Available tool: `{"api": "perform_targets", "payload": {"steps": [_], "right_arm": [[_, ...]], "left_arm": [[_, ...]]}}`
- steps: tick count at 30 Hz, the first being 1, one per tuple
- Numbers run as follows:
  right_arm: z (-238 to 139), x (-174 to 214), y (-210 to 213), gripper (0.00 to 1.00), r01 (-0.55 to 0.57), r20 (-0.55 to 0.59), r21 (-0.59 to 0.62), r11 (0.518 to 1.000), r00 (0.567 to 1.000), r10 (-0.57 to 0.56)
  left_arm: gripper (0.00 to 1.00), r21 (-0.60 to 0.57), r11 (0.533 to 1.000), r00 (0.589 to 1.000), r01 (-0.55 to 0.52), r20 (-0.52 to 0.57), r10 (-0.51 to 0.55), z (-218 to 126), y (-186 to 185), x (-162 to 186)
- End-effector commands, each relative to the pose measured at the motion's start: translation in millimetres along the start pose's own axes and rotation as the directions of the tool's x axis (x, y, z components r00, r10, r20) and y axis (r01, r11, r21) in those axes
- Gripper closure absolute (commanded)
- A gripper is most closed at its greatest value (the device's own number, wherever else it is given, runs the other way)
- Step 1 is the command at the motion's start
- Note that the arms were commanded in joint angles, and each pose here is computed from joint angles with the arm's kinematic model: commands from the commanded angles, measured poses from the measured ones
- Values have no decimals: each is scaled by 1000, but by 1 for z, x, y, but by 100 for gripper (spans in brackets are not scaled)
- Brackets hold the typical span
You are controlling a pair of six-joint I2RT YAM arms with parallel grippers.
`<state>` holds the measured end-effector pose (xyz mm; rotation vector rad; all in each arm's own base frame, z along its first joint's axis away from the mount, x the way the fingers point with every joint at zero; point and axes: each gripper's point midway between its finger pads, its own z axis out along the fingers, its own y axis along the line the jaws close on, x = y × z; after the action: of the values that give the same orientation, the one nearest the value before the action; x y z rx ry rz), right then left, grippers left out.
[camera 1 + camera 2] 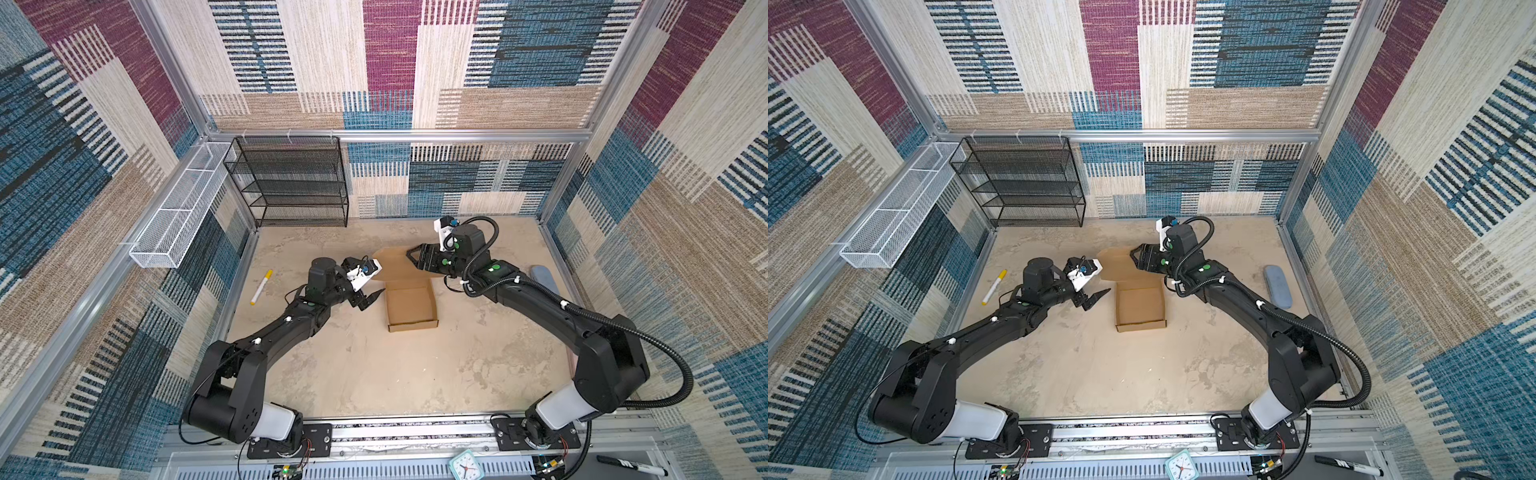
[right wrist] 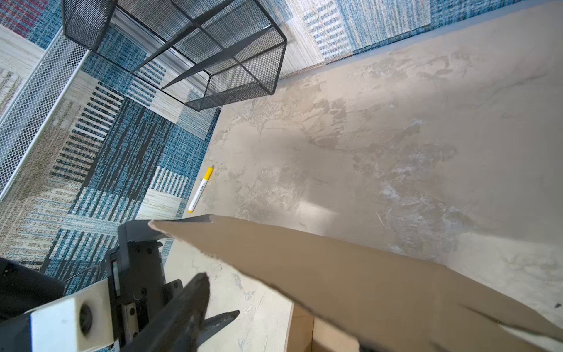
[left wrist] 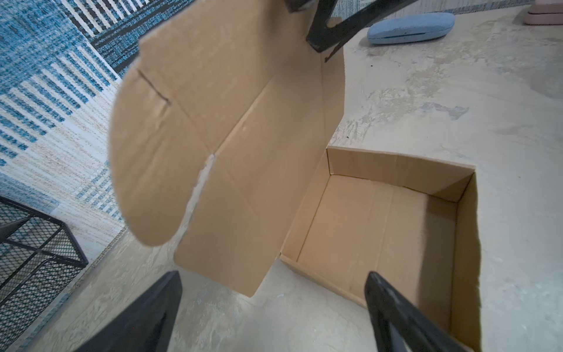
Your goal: Fold the paper box
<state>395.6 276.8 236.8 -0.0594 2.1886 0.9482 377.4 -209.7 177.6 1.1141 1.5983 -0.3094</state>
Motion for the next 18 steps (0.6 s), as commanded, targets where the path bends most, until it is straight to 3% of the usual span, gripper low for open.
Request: {"api": "perform_targets", "payload": {"steps": [1,7,18], "right_arm": [[1,-6,5,25,19,27,-32,999,999,-18],[-1,-7,4,25,18,33,-33,999,999,-17],[2,-5,1,26,15,28,-33,999,1000,-14]], "left_arm": [[5,38,999,999,29,30,-31,4,-3,-5],[4,-28,997,996,70,48,-69,4,12,1],[5,22,989,985,144,92,-146,19,16,-3]]}}
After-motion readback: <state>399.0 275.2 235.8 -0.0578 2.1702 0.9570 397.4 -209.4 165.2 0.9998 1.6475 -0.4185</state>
